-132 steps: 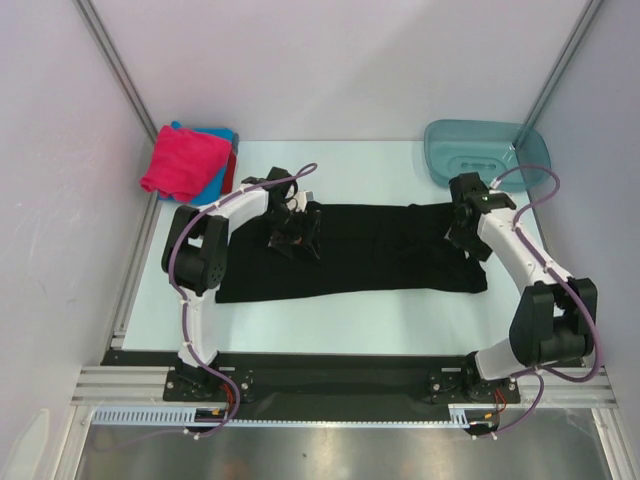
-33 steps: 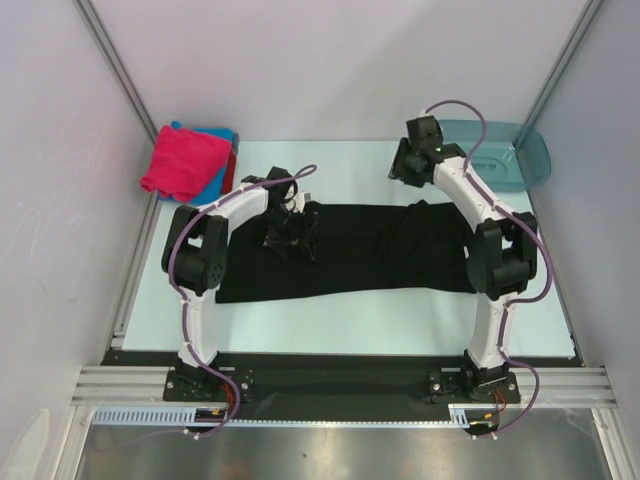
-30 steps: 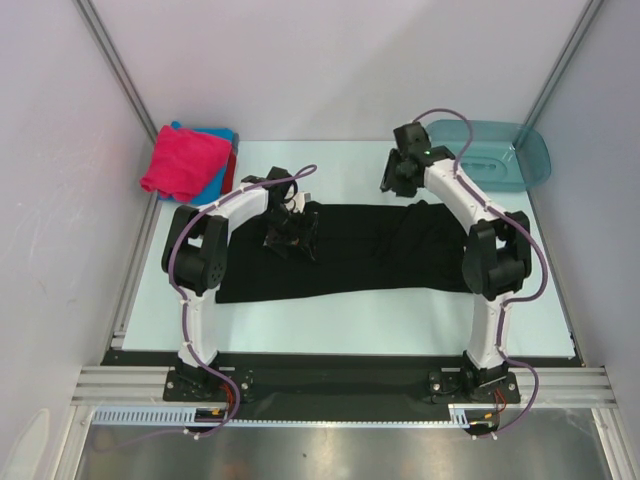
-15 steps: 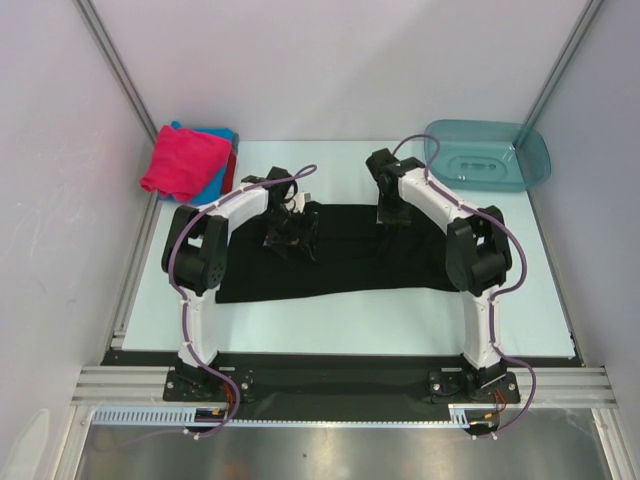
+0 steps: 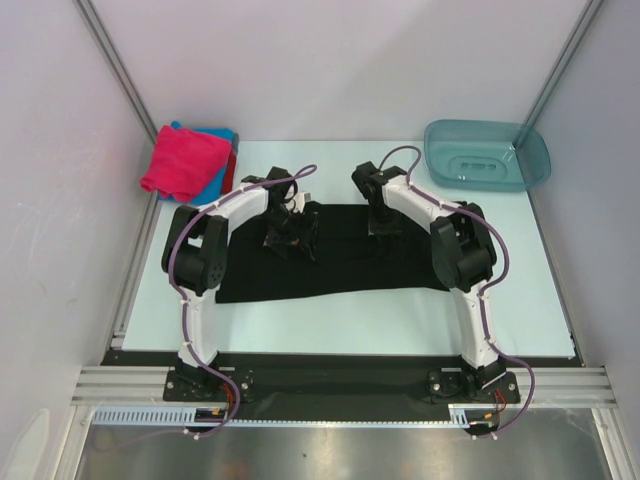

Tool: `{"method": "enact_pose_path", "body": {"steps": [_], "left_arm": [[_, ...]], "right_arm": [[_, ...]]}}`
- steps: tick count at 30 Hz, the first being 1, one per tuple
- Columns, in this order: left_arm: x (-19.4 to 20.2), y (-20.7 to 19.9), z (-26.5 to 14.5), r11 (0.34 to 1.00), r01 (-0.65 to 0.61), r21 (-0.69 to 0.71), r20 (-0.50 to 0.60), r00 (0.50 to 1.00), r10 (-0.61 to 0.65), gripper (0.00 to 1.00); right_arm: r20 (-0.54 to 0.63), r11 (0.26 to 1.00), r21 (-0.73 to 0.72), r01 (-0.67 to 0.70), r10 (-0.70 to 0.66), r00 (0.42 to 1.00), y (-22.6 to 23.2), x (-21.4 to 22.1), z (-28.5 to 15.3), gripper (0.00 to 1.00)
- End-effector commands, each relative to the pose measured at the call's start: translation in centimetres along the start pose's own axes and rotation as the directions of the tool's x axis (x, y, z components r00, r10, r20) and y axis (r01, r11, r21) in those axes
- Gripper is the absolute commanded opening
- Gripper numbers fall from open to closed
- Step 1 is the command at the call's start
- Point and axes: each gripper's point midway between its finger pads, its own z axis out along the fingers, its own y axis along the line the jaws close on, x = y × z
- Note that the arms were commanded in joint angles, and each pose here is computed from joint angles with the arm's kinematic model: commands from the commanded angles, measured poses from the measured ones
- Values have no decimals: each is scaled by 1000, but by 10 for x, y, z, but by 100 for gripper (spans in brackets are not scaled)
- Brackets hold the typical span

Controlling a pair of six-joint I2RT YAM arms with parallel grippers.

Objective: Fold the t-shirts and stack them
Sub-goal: Fold the tshirt

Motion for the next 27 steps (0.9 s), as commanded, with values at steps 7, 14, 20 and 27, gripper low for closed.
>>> {"method": "enact_pose_path", "body": {"steps": [7, 14, 20, 27], "left_arm": [[-7, 5, -7, 999, -27, -24, 22, 999, 28, 100], [-7, 5, -7, 999, -27, -24, 22, 999, 28, 100], [-6, 6, -5, 999, -25, -21, 11, 1000, 25, 100], [-6, 7, -5, 1000, -24, -21, 13, 1000, 24, 100]], "right_arm": [[42, 998, 52, 32, -35, 999, 5, -16, 2, 41], [59, 997, 56, 44, -47, 997, 7, -23, 0, 12], [75, 997, 63, 40, -44, 996, 0, -23, -13, 0], [132, 998, 56, 16, -23, 991, -8, -28, -38, 0]]}}
